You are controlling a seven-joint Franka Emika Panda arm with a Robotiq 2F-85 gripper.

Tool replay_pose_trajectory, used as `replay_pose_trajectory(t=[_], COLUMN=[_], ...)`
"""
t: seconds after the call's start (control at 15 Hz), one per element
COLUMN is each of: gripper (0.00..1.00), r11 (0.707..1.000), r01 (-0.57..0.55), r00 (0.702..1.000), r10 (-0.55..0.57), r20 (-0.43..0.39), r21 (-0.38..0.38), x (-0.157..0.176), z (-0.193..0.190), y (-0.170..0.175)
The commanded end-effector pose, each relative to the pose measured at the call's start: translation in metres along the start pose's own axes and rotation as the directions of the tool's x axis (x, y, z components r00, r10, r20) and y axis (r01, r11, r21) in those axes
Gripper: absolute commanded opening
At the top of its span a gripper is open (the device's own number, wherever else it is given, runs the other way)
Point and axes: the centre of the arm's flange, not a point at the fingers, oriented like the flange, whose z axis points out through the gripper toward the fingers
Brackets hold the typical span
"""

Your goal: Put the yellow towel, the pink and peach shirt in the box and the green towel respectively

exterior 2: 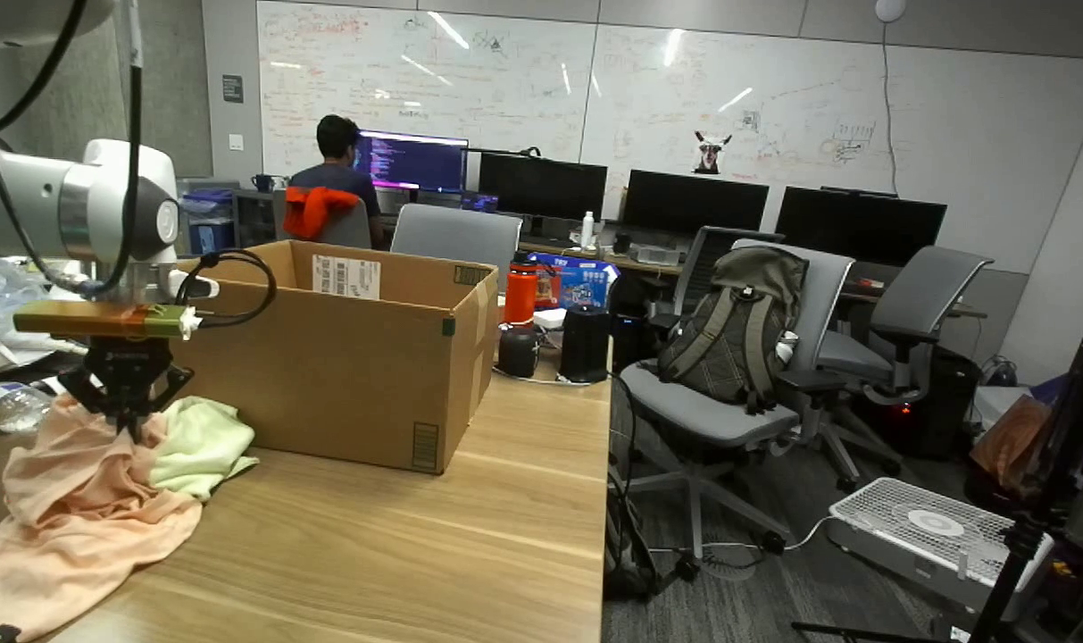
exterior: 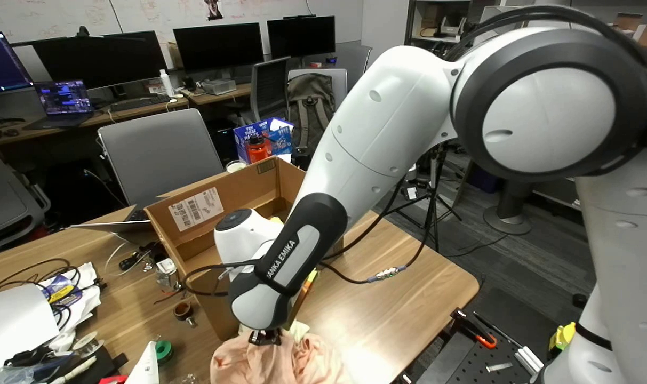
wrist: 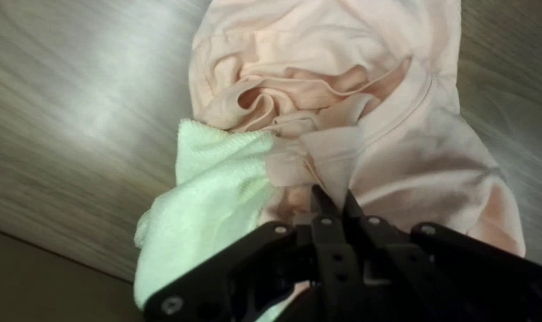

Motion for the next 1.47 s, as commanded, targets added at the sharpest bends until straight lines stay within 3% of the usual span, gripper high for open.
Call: replay_pose_trajectory(t=[0.0,0.4,0.93,1.4], gripper=[0.01,0.01,0.01,0.01], r11=[0.996,0.980,0.960,0.931], r01=[-0.084,-0.189,-0.262,-0.332], r00=[0.994,0.968,0.912,0.836], r10=[0.082,0.177,0.215,0.214], r20=[-0.067,-0.180,-0.349,-0.505], r21=[-0.031,-0.055,-0.094,-0.155], x=[-0.002,-0.006,-0.016,-0.025], z=[-0.044,-0.103,-0.195,-0.279], y=[0.022,0.048,0.049,0.053])
